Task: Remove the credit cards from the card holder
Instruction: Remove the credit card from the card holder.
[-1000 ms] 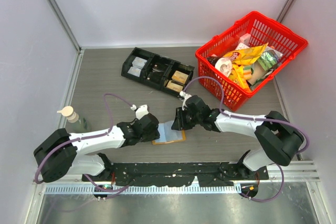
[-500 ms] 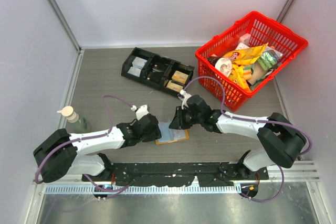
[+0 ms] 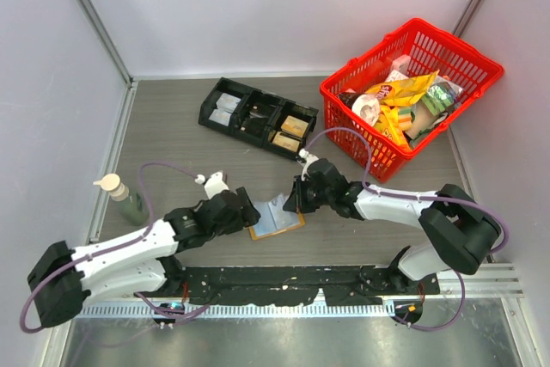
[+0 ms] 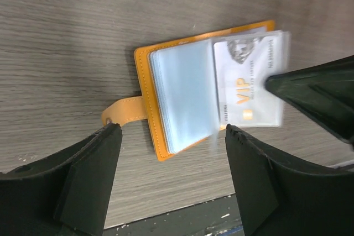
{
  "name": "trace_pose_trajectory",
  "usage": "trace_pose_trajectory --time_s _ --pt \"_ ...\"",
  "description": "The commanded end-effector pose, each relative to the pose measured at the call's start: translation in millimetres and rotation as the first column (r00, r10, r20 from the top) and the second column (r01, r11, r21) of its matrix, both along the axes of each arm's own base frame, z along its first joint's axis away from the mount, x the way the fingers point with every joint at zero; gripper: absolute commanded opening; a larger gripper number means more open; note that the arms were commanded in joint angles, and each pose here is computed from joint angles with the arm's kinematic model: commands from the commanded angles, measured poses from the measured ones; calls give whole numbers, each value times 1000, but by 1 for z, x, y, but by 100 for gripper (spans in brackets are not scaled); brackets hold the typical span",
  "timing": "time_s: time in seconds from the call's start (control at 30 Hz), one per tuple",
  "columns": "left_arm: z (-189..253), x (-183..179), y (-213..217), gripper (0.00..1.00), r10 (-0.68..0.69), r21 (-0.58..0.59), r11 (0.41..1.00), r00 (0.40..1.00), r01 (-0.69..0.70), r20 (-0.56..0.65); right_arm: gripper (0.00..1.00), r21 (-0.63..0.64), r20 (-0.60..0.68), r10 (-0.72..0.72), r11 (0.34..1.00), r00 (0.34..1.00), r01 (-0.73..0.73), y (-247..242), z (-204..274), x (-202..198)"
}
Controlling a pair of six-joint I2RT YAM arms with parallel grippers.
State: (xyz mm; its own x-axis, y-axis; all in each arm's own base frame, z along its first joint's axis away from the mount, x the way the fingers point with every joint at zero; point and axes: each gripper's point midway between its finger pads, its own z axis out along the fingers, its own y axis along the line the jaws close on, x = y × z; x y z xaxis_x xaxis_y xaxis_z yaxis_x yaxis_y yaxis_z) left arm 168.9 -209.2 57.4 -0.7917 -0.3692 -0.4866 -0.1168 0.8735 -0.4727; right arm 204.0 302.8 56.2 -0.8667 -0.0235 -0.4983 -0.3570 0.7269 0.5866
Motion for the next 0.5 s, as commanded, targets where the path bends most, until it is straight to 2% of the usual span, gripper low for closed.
trace_pose_trajectory --time_s 0.0,0.1,0.23,0.47 --pt "44 13 16 80 85 -40 996 990 -81 117 1 -29 26 -38 999 999 39 -8 -8 8" --pt "77 19 6 78 83 -142 988 979 -57 187 1 -24 24 -54 998 998 55 -9 -9 9" --pt "100 23 -25 75 34 -258 966 975 24 219 4 -30 17 -73 997 997 73 -14 -13 11" --pt "57 29 -72 52 -16 -347 936 990 64 137 15 -30 24 -119 992 993 120 -21 -8 17"
